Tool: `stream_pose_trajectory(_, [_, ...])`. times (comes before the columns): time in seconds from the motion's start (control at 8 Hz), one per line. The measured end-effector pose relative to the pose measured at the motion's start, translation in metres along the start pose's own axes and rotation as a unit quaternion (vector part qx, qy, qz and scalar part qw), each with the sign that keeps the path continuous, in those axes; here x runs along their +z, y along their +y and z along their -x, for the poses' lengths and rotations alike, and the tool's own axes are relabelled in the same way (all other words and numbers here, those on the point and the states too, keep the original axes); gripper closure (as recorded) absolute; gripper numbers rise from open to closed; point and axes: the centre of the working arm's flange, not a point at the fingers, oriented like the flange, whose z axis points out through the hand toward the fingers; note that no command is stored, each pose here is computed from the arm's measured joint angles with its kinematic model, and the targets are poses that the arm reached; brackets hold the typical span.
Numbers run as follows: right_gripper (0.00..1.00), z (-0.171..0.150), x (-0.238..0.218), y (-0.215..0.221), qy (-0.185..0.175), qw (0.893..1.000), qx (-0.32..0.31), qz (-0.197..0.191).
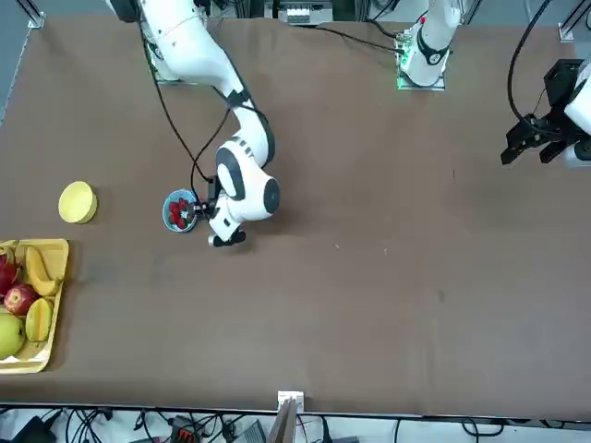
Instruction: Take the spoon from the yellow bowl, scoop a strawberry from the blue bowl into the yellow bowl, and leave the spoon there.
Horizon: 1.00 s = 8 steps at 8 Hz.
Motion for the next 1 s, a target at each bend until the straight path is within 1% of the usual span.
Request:
stream_pose_trajectory(0.5, [0.89, 0.004, -0.002, -0.011, 0.007, 1.000, 0.010, 0.024])
stream_pose_trajectory(1.0, [0.89, 0.000, 0.013, -0.022, 0.001, 0.999, 0.021, 0.050])
